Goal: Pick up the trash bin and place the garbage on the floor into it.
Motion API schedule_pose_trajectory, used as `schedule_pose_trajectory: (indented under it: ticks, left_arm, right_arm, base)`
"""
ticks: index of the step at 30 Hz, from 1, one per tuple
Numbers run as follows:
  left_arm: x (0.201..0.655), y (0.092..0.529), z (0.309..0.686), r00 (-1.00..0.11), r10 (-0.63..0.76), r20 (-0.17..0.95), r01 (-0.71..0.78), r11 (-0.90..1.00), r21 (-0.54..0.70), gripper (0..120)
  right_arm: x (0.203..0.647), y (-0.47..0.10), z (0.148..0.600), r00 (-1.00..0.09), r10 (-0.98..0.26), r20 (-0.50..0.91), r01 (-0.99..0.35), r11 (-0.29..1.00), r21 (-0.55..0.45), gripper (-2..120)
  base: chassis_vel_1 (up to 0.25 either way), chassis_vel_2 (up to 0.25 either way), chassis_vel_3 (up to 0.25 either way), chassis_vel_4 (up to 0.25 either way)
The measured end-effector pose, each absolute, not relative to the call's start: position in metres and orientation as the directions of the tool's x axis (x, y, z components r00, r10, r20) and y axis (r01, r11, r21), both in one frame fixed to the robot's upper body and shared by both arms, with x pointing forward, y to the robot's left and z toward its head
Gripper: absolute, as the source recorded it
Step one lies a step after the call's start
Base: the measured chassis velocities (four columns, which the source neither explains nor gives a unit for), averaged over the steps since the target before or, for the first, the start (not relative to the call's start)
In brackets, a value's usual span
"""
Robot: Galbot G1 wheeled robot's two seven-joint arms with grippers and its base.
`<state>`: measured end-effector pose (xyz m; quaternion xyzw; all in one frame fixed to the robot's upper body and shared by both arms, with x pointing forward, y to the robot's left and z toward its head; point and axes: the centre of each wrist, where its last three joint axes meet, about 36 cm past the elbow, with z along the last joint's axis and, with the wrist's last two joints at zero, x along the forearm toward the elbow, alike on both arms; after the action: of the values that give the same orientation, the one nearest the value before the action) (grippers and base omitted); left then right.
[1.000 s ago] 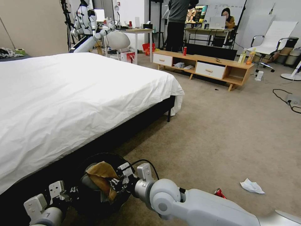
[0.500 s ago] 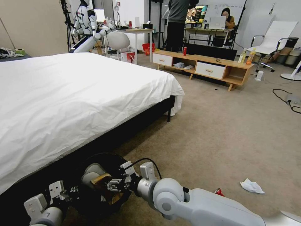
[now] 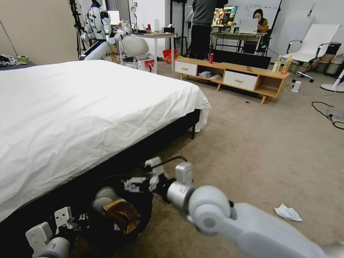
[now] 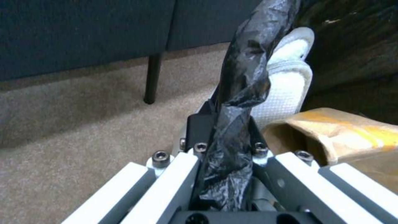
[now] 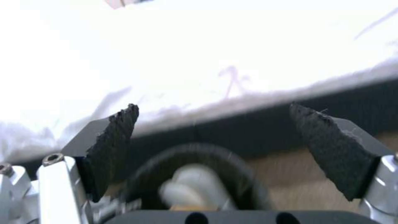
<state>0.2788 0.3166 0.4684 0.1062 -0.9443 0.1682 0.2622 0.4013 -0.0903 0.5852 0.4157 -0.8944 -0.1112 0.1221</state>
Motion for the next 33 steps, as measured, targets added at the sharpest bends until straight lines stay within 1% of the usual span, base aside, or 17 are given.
schedule_pose_trajectory:
  ticks: [2, 3, 4, 6, 8, 9, 11, 12, 14, 18, 20, 21, 24, 26, 29, 31, 33]
  left_arm:
    - [0.278, 0.317, 0.469, -0.840, -0.115, 0.531, -0.289, 0.922, -0.258, 2]
    - [0.278, 0.317, 0.469, -0.840, -0.115, 0.531, -0.289, 0.922, -0.258, 2]
    - [0.278, 0.317, 0.469, -0.840, -0.118, 0.530, -0.291, 0.922, -0.256, 2]
    - [0.278, 0.318, 0.469, -0.839, -0.120, 0.530, -0.292, 0.922, -0.254, 2]
    - [0.276, 0.319, 0.470, -0.839, -0.125, 0.530, -0.295, 0.922, -0.249, 2]
    - [0.276, 0.319, 0.470, -0.839, -0.125, 0.530, -0.295, 0.922, -0.249, 2]
    - [0.272, 0.320, 0.473, -0.839, -0.131, 0.528, -0.299, 0.922, -0.247, 2]
    - [0.272, 0.320, 0.473, -0.839, -0.131, 0.528, -0.299, 0.922, -0.247, 2]
    - [0.264, 0.322, 0.477, -0.839, -0.147, 0.525, -0.311, 0.920, -0.239, 2]
    - [0.263, 0.322, 0.479, -0.839, -0.151, 0.522, -0.312, 0.921, -0.234, 2]
    - [0.256, 0.322, 0.481, -0.837, -0.157, 0.524, -0.315, 0.922, -0.226, 2]
    - [0.256, 0.322, 0.481, -0.837, -0.157, 0.524, -0.315, 0.922, -0.226, 2]
    - [0.252, 0.321, 0.483, -0.833, -0.170, 0.527, -0.323, 0.922, -0.213, 2]
    - [0.251, 0.319, 0.483, -0.833, -0.173, 0.526, -0.321, 0.925, -0.204, 2]
    - [0.251, 0.318, 0.482, -0.833, -0.168, 0.527, -0.316, 0.926, -0.204, 2]
    - [0.251, 0.316, 0.481, -0.833, -0.165, 0.528, -0.312, 0.929, -0.200, 2]
    - [0.251, 0.316, 0.481, -0.833, -0.164, 0.528, -0.310, 0.929, -0.200, 2]
  right_arm:
    - [0.404, -0.113, 0.599, -0.673, -0.740, 0.027, -0.705, 0.651, 0.282, 96]
    - [0.404, -0.113, 0.599, -0.673, -0.740, 0.027, -0.705, 0.651, 0.282, 96]
    - [0.406, -0.128, 0.605, -0.703, -0.711, -0.035, -0.693, 0.672, 0.263, 96]
    - [0.408, -0.136, 0.608, -0.718, -0.693, -0.070, -0.685, 0.685, 0.248, 96]
    - [0.412, -0.161, 0.613, -0.754, -0.624, -0.208, -0.656, 0.731, 0.187, 99]
    - [0.412, -0.161, 0.613, -0.754, -0.624, -0.208, -0.656, 0.731, 0.187, 99]
    - [0.414, -0.174, 0.615, -0.760, -0.577, -0.299, -0.636, 0.755, 0.160, 100]
    - [0.414, -0.174, 0.615, -0.760, -0.577, -0.299, -0.636, 0.755, 0.160, 100]
    - [0.413, -0.198, 0.617, -0.774, -0.489, -0.402, -0.580, 0.802, 0.141, 100]
    - [0.409, -0.219, 0.614, -0.789, -0.425, -0.443, -0.519, 0.847, 0.113, 100]
    - [0.404, -0.243, 0.606, -0.803, -0.336, -0.493, -0.420, 0.905, 0.068, 100]
    - [0.404, -0.243, 0.606, -0.803, -0.336, -0.493, -0.420, 0.905, 0.068, 100]
    - [0.399, -0.259, 0.603, -0.802, -0.273, -0.531, -0.344, 0.938, 0.037, 100]
    - [0.383, -0.273, 0.592, -0.791, -0.203, -0.577, -0.231, 0.973, -0.026, 100]
    - [0.376, -0.277, 0.585, -0.797, -0.181, -0.576, -0.193, 0.980, -0.041, 100]
    - [0.359, -0.285, 0.571, -0.822, -0.127, -0.555, -0.116, 0.992, -0.055, 100]
    - [0.353, -0.289, 0.564, -0.834, -0.101, -0.542, -0.080, 0.995, -0.061, 100]
  base:
    - [0.000, 0.000, 0.000, 0.000]
    - [0.000, 0.000, 0.000, 0.000]
    - [0.000, 0.000, 0.000, 0.000]
    - [0.000, 0.000, 0.000, 0.000]
    - [0.000, 0.000, 0.000, 0.000]
    - [0.000, 0.000, 0.000, 0.000]
    - [0.000, 0.000, 0.000, 0.000]
    - [0.000, 0.000, 0.000, 0.000]
    - [0.000, 0.000, 0.000, 0.000]
    - [0.000, 0.000, 0.000, 0.000]
    - [0.000, 0.000, 0.000, 0.000]
    - [0.000, 0.000, 0.000, 0.000]
    - [0.000, 0.000, 0.000, 0.000]
    - [0.000, 0.000, 0.000, 0.000]
    - [0.000, 0.000, 0.000, 0.000]
    - [0.000, 0.000, 0.000, 0.000]
    - [0.000, 0.000, 0.000, 0.000]
